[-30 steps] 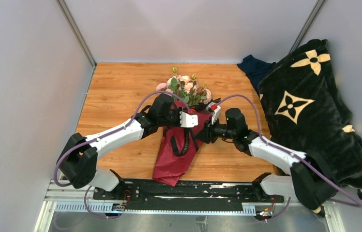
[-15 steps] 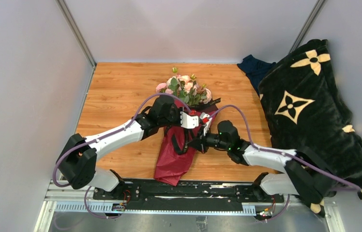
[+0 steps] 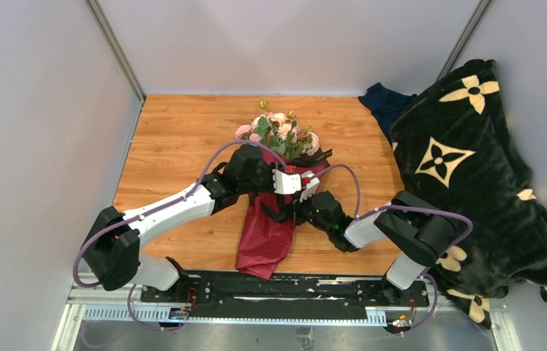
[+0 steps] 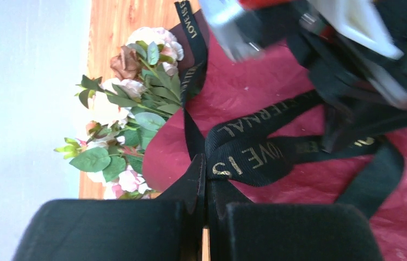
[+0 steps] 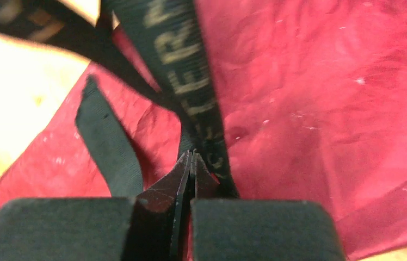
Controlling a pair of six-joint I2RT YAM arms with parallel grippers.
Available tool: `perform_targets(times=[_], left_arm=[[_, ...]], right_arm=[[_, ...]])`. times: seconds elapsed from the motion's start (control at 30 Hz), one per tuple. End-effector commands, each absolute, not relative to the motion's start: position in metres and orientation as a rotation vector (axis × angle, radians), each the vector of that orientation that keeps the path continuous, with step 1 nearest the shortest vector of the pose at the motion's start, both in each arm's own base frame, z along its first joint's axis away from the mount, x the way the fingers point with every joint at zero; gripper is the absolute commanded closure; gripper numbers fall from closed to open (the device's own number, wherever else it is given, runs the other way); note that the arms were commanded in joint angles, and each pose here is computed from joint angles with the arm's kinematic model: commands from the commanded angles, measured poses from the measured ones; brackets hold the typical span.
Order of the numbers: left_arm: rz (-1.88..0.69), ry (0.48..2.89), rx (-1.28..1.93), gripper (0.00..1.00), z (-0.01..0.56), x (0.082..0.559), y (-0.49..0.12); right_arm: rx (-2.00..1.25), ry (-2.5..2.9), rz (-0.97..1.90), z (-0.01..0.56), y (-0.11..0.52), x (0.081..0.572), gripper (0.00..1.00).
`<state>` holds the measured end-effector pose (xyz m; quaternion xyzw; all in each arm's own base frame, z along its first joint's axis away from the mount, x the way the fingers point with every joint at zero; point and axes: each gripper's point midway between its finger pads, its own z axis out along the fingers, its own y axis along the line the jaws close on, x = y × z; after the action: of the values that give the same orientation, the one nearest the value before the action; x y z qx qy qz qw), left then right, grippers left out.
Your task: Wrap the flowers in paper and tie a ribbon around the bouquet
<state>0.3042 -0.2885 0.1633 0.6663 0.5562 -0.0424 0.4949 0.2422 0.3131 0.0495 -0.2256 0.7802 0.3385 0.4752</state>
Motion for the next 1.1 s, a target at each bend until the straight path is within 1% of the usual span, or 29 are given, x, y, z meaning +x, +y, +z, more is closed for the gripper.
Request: perform_targets(times=[0.0, 0.1, 0.2, 0.33, 0.4, 0.47, 0.6, 0.67, 0.7, 0.8, 0.9, 1.0, 1.07], left_arm=[[-0.194, 1.365, 1.613, 1.00, 0.165, 0.286, -0.291], [-0.199, 1.370, 1.611, 1.00, 0.164, 0.285, -0.291], [-0.199, 1.359, 1.614, 1.00, 0.165, 0.284, -0.291], [-0.177, 1.326, 1.702, 1.00, 0.148, 0.277, -0.286], [-0.143, 1.312, 1.756, 1.00, 0.133, 0.275, -0.279], [-0.102, 1.300, 1.802, 1.00, 0.120, 0.275, -0.273], [-0.057, 1.263, 1.843, 1.00, 0.111, 0.276, -0.270], [-0.053, 1.224, 1.878, 1.00, 0.107, 0.271, -0.270], [-0.052, 1.203, 1.895, 1.00, 0.105, 0.267, -0.270], [-0.042, 1.122, 1.965, 1.00, 0.095, 0.254, -0.270], [-0.024, 1.079, 1.994, 1.00, 0.088, 0.250, -0.269], [-0.002, 1.097, 1.998, 1.00, 0.085, 0.252, -0.266], [0.009, 1.115, 1.997, 1.00, 0.083, 0.254, -0.265]], right_arm=[[-0.234, 1.782, 0.846, 0.089, 0.304, 0.291, 1.00], [-0.228, 1.741, 0.896, 0.104, 0.315, 0.304, 1.00], [-0.179, 1.770, 0.857, 0.104, 0.310, 0.311, 1.00], [-0.167, 1.746, 0.855, 0.118, 0.298, 0.305, 1.00], [-0.262, 1.775, 0.890, 0.120, 0.301, 0.288, 1.00], [-0.480, 1.891, 0.931, 0.103, 0.304, 0.254, 1.00], [-0.840, 1.968, 1.079, 0.105, 0.294, 0.181, 1.00], [-0.933, 1.981, 1.091, 0.116, 0.278, 0.160, 0.98], [-0.940, 2.010, 1.070, 0.119, 0.268, 0.157, 0.98], [-0.833, 2.069, 1.061, 0.134, 0.247, 0.169, 0.94], [-0.627, 2.093, 0.991, 0.146, 0.237, 0.210, 0.92], [-0.539, 2.126, 0.915, 0.139, 0.243, 0.246, 0.86], [-0.565, 2.155, 0.901, 0.135, 0.252, 0.261, 0.81]])
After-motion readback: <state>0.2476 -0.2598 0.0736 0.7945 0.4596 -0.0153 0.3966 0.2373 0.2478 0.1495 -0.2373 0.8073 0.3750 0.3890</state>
